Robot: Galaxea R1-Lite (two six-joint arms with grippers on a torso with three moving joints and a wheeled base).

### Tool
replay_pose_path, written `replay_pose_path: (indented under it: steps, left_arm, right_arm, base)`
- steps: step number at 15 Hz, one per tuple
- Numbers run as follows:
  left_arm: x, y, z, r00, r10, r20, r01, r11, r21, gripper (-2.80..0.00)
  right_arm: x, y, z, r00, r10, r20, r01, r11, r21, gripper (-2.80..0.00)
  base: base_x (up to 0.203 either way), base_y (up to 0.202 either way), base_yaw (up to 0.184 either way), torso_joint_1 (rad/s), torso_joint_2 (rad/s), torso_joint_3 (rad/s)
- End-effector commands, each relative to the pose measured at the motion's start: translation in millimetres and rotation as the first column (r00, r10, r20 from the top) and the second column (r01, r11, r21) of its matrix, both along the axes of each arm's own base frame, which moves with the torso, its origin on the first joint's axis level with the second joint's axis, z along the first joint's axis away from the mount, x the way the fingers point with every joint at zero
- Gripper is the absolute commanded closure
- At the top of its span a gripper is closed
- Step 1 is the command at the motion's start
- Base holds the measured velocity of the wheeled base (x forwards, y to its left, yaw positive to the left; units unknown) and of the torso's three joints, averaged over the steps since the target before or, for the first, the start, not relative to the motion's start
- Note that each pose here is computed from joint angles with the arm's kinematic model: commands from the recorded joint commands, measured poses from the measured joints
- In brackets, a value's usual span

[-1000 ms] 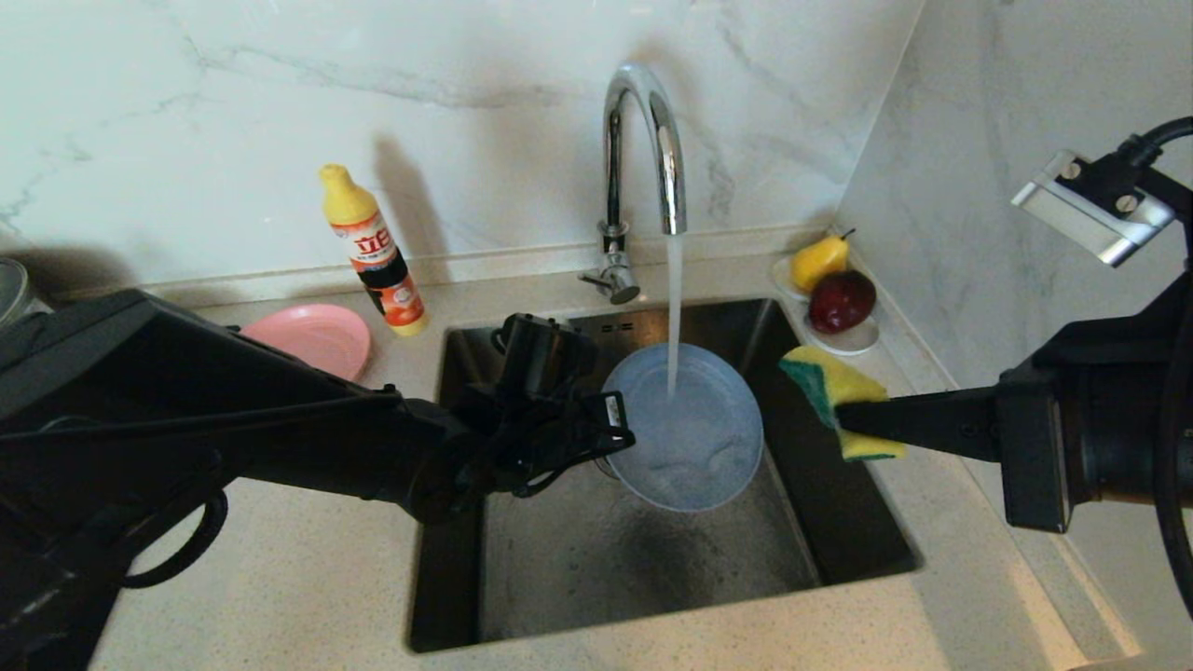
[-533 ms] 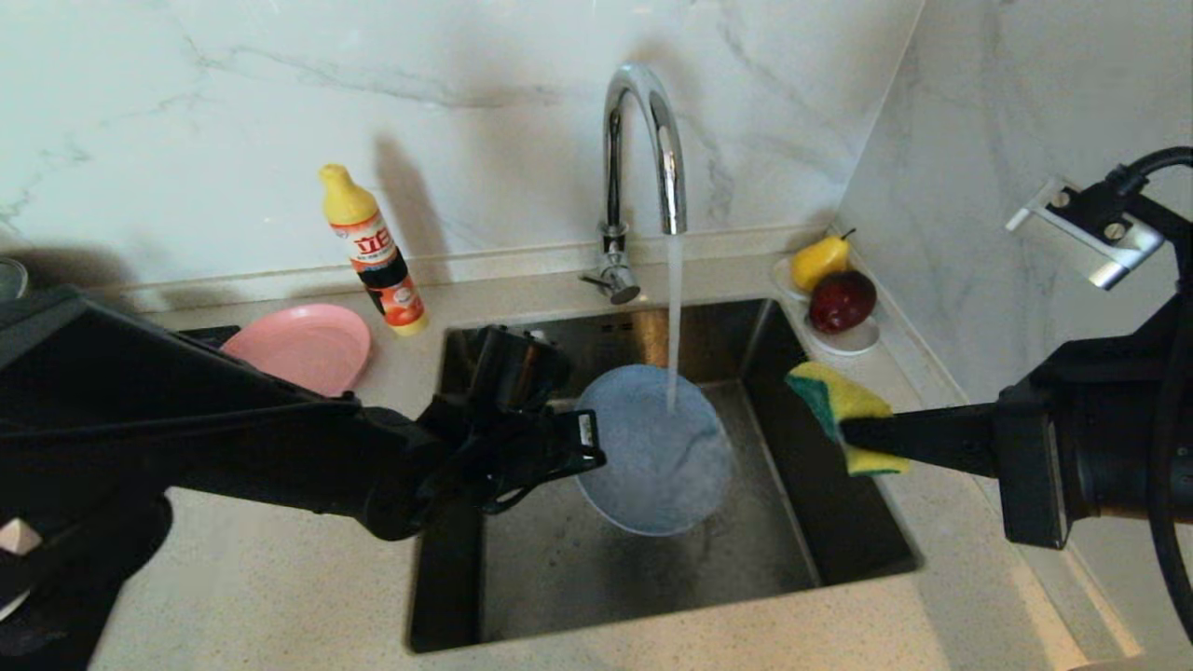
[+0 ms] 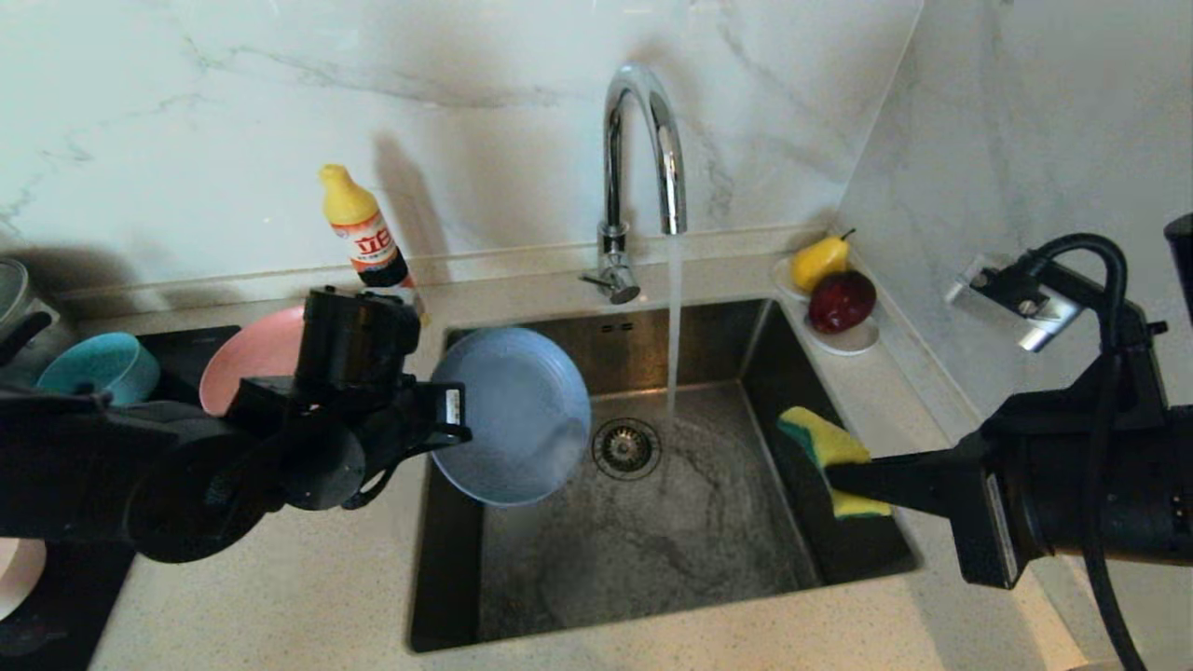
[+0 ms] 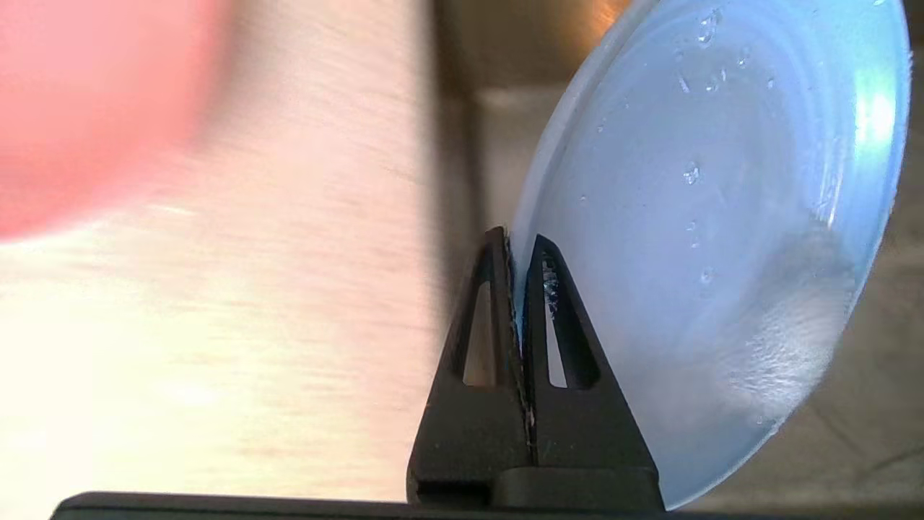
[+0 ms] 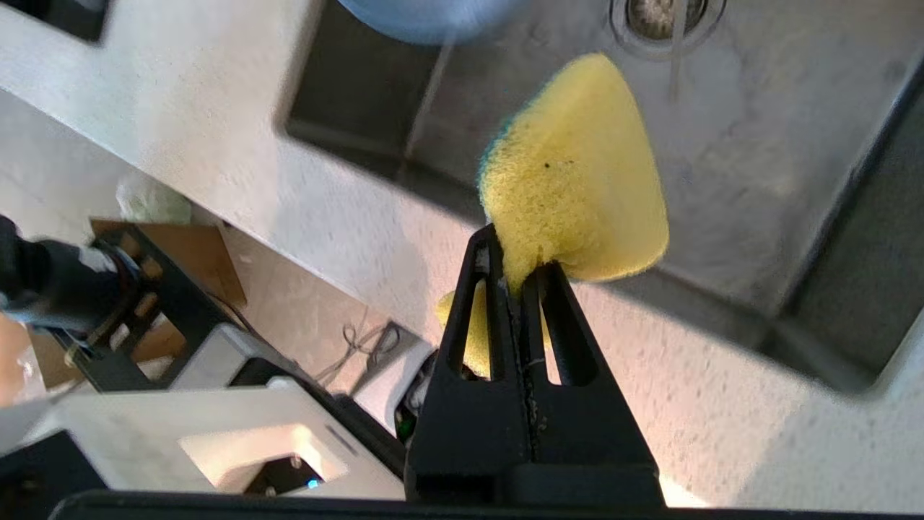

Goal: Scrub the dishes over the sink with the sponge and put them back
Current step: Rinse the plate, then place the plate on the table

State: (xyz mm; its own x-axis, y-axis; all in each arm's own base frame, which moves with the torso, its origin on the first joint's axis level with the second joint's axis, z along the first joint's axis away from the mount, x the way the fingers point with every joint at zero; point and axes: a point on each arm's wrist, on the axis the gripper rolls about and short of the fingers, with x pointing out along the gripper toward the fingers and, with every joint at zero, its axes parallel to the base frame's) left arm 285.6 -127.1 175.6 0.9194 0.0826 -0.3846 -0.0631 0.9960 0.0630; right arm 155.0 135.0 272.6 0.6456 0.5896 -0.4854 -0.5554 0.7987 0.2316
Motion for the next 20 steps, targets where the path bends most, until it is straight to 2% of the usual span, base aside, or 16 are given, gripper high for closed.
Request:
replay_pose_path:
  steps: [1,3,6,10,14,17,20]
  left_arm:
    - [-11,11,23,0.997,0.023,0.068,-0.022,1.0,-0.011,0.0]
    - [-17,15,32,0.995,0.034,0.096,-0.037,0.999,0.021,0.0]
    - [-22,19,40,0.992,0.04,0.116,-0.054,0.992,0.117,0.0]
    - [-29,23,49,0.99,0.037,0.137,-0.065,0.976,0.208,0.0]
    - [-31,24,53,0.985,0.046,0.169,-0.085,0.968,0.235,0.0]
    - [-33,25,48,0.987,0.047,0.156,-0.084,0.967,0.241,0.0]
    - [-40,31,52,0.985,0.048,0.164,-0.083,0.974,0.212,0.0]
  right_arm:
    - [3,3,-12,0.999,-0.003,-0.036,0.002,1.0,-0.03,0.0]
    - [5,4,-16,0.999,-0.004,-0.048,0.002,0.999,-0.04,0.0]
    - [6,4,-18,0.998,-0.007,-0.056,0.005,0.999,-0.047,0.0]
    - [4,2,-26,0.997,-0.012,-0.076,0.008,0.998,-0.063,0.0]
    - [6,3,-27,0.997,-0.011,-0.08,0.006,0.998,-0.065,0.0]
    - [6,3,-27,0.997,-0.011,-0.08,0.006,0.998,-0.065,0.0]
    - [6,3,-30,0.996,-0.012,-0.089,0.006,0.997,-0.072,0.0]
  base:
    - [0.0,0.0,0.0,0.0,0.0,0.0]
    - [0.0,0.0,0.0,0.0,0.0,0.0]
    - [0.0,0.0,0.0,0.0,0.0,0.0]
    - [0.0,0.0,0.0,0.0,0.0,0.0]
    - [0.0,0.0,0.0,0.0,0.0,0.0]
    - [0.0,0.0,0.0,0.0,0.0,0.0]
    - [0.0,0.0,0.0,0.0,0.0,0.0]
